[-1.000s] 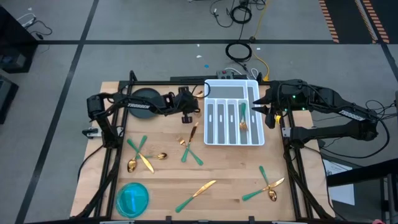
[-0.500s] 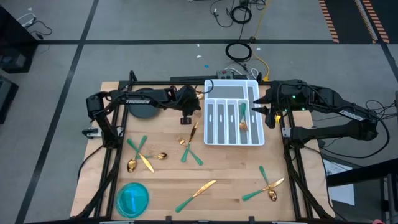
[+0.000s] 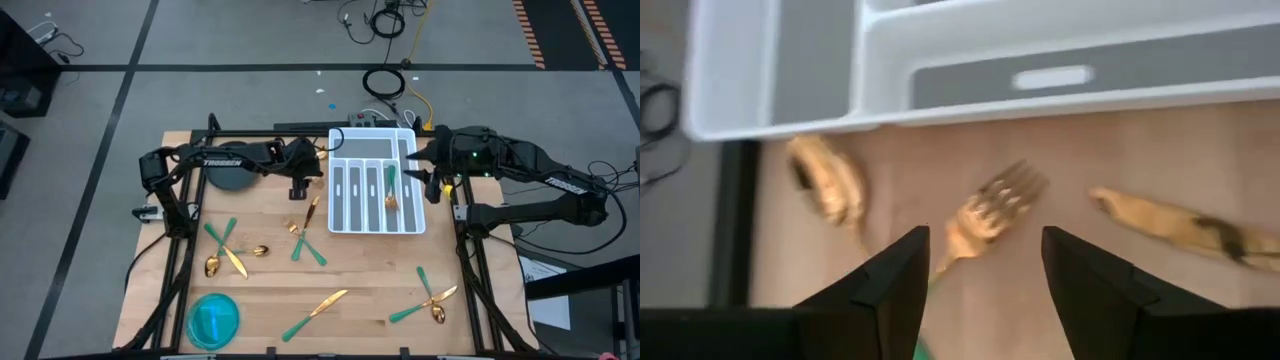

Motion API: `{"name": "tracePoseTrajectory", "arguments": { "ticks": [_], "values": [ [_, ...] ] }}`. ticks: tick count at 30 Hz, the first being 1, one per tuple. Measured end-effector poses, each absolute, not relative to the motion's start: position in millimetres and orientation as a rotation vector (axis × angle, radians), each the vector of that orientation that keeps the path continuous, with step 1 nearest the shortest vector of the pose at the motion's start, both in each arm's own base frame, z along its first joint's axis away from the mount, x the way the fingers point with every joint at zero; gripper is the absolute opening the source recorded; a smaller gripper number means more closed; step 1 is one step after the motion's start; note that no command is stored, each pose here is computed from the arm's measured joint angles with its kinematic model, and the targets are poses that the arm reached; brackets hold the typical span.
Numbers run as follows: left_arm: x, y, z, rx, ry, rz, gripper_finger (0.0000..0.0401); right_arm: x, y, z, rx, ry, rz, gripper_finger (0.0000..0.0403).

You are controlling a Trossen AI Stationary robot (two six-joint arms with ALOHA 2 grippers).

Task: Sort silverware
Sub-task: Put the top green fork into the silverware tray

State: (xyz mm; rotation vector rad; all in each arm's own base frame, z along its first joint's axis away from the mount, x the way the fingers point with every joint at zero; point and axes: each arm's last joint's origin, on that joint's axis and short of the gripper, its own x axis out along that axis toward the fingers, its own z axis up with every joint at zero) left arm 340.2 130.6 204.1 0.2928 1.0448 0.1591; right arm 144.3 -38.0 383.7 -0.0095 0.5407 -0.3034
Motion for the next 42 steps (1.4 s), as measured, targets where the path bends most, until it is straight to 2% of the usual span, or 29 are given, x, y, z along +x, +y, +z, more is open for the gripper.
{"name": "tracePoseTrajectory", "arguments": {
  "ticks": [4,10,20,24,28,42],
  "values": [
    [340,133,205,0.266,1.049,0.253,0.0202,149,-41,394,-0.112,0.435,-0.345,0.0176],
    [341,134,206,0.214,1.028,0.31,0.0203,155,-49,396,-0.271,0.454,-0.415,0.0176],
    [348,137,212,0.309,0.955,0.329,0.0203,165,-64,388,-0.268,0.515,-0.464,0.0176],
    [348,137,211,0.355,0.947,0.256,0.0203,162,-66,385,-0.262,0.555,-0.473,0.0176],
    [338,142,198,0.298,0.97,0.14,0.0203,159,-68,381,-0.253,0.605,-0.477,0.0176],
    [327,159,175,0.283,1.053,0.009,0.0203,157,-68,379,-0.248,0.634,-0.476,0.0176]
  ]
}}
